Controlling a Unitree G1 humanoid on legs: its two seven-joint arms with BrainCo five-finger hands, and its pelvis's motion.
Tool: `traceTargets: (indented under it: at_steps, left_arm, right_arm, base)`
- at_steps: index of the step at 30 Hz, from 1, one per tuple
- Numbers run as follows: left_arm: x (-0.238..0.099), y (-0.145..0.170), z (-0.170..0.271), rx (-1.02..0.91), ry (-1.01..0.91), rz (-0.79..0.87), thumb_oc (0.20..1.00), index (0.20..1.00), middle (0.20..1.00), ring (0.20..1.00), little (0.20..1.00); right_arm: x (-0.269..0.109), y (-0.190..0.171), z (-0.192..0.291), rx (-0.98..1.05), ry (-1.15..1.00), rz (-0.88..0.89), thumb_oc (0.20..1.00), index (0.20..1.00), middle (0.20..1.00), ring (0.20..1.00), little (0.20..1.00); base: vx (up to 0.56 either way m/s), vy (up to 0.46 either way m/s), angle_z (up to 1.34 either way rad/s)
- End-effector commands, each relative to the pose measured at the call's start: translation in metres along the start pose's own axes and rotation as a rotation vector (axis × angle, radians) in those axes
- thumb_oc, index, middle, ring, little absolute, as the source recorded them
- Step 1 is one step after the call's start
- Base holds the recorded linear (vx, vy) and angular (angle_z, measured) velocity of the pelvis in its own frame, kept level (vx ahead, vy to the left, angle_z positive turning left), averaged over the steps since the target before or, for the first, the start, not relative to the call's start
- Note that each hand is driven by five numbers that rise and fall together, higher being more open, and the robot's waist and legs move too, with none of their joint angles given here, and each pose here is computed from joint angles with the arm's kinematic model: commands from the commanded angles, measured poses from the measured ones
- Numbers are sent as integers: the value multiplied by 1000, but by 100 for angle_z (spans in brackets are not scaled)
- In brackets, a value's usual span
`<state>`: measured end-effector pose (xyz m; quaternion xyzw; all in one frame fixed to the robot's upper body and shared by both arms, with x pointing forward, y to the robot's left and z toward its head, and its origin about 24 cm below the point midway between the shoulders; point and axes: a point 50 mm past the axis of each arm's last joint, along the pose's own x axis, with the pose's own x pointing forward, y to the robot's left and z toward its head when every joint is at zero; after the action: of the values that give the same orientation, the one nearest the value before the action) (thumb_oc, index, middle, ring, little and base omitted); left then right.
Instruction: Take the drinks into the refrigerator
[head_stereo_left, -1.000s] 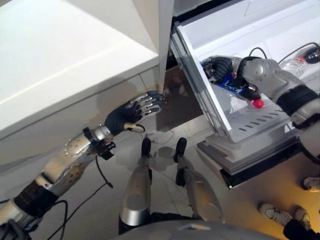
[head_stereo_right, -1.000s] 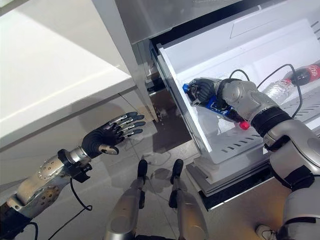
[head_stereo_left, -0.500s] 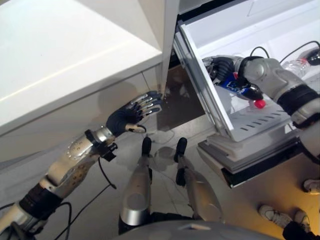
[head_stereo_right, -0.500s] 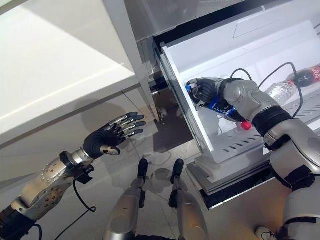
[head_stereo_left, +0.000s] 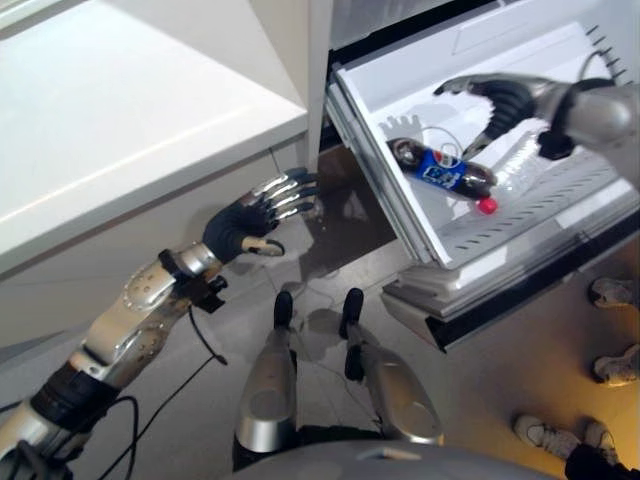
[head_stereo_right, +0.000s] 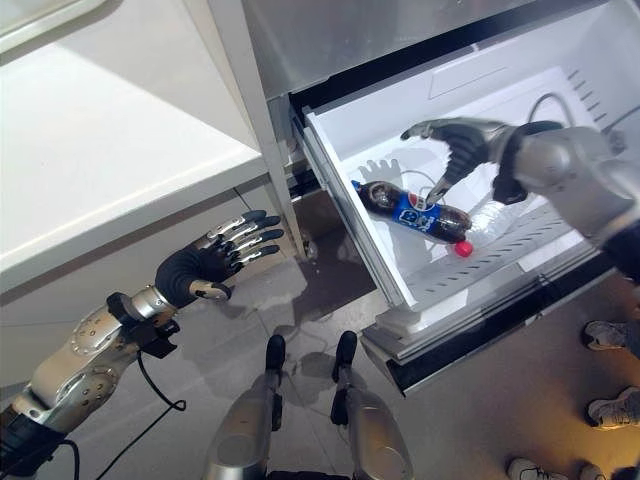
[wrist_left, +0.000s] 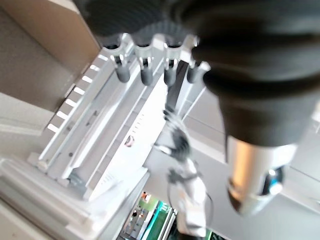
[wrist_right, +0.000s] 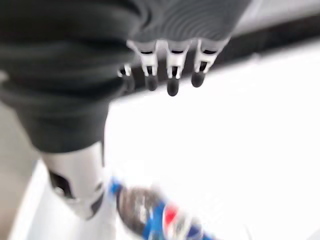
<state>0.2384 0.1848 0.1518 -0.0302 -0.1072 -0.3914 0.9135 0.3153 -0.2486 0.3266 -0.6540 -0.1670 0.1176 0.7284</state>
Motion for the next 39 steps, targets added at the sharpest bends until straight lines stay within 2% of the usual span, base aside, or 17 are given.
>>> traceTargets:
  at_steps: [1, 8, 9, 11, 12, 19, 23, 24, 25, 27, 28, 31, 33, 35, 37, 38, 39]
  left_arm:
    - [-14, -7, 11, 12, -36, -15, 1000, 1000, 1000, 1000, 1000]
    - [-37, 3, 8, 26, -41, 98, 1000, 1000, 1000, 1000, 1000]
    - [-42, 3, 6, 25, -40, 123, 1000, 1000, 1000, 1000, 1000]
    - [-44, 3, 6, 28, -40, 131, 1000, 1000, 1000, 1000, 1000]
    - [-48, 4, 7, 40, -53, 157, 1000, 1000, 1000, 1000, 1000]
    - [-59, 6, 11, 104, -83, 243, 1000, 1000, 1000, 1000, 1000]
    - [-61, 6, 13, 134, -98, 262, 1000, 1000, 1000, 1000, 1000]
    - [-61, 7, 13, 136, -98, 264, 1000, 1000, 1000, 1000, 1000]
    - [-60, 7, 15, 148, -110, 269, 1000, 1000, 1000, 1000, 1000]
    - [-58, 7, 16, 156, -121, 272, 1000, 1000, 1000, 1000, 1000]
    - [-59, 7, 16, 157, -121, 273, 1000, 1000, 1000, 1000, 1000]
    - [-55, 7, 20, 174, -140, 269, 1000, 1000, 1000, 1000, 1000]
    - [-54, 7, 20, 175, -147, 267, 1000, 1000, 1000, 1000, 1000]
    - [-50, 6, 22, 169, -164, 253, 1000, 1000, 1000, 1000, 1000]
    - [-49, 6, 23, 173, -167, 252, 1000, 1000, 1000, 1000, 1000]
    - [-47, 6, 24, 174, -174, 245, 1000, 1000, 1000, 1000, 1000]
    - [-42, 5, 23, 156, -191, 232, 1000, 1000, 1000, 1000, 1000]
  right_arm:
    - [-18, -16, 16, 1, -113, -116, 1000, 1000, 1000, 1000, 1000]
    - [-60, 4, 4, 66, -113, -266, 1000, 1000, 1000, 1000, 1000]
    - [-80, 17, -4, 91, -74, -317, 1000, 1000, 1000, 1000, 1000]
    - [-90, 23, -8, 93, -45, -340, 1000, 1000, 1000, 1000, 1000]
    - [-107, 41, -15, 135, 1, -388, 1000, 1000, 1000, 1000, 1000]
    - [-151, 116, -37, 324, 239, -404, 1000, 1000, 1000, 1000, 1000]
    - [-162, 167, -50, 453, 388, -325, 1000, 1000, 1000, 1000, 1000]
    - [-160, 168, -51, 453, 385, -327, 1000, 1000, 1000, 1000, 1000]
    - [-164, 193, -53, 490, 447, -268, 1000, 1000, 1000, 1000, 1000]
    - [-166, 218, -56, 546, 503, -219, 1000, 1000, 1000, 1000, 1000]
    - [-165, 218, -56, 547, 501, -220, 1000, 1000, 1000, 1000, 1000]
    - [-168, 260, -50, 595, 546, -19, 1000, 1000, 1000, 1000, 1000]
    - [-167, 270, -49, 607, 555, 22, 1000, 1000, 1000, 1000, 1000]
    - [-166, 304, -40, 655, 569, 199, 1000, 1000, 1000, 1000, 1000]
    - [-162, 309, -37, 668, 554, 228, 1000, 1000, 1000, 1000, 1000]
    - [-157, 316, -33, 670, 537, 277, 200, 200, 200, 200, 200]
    - [-149, 328, -30, 670, 529, 348, 200, 200, 200, 200, 200]
  base:
    - [69, 21, -13]
    - [62, 19, -15]
    - [69, 36, -16]
    - [60, 43, -12]
    - [65, 59, -17]
    - [38, 38, -13]
    - [-2, 30, -16]
    - [-21, 29, -7]
    - [-22, 21, -10]
    - [-27, 15, -9]
    - [-51, 3, -6]
    - [-58, -4, -6]
    - [-16, -6, -2]
    - [-39, -36, -3]
    - [-13, -16, 0]
    - [-15, -45, 2]
    - [-15, -56, 2]
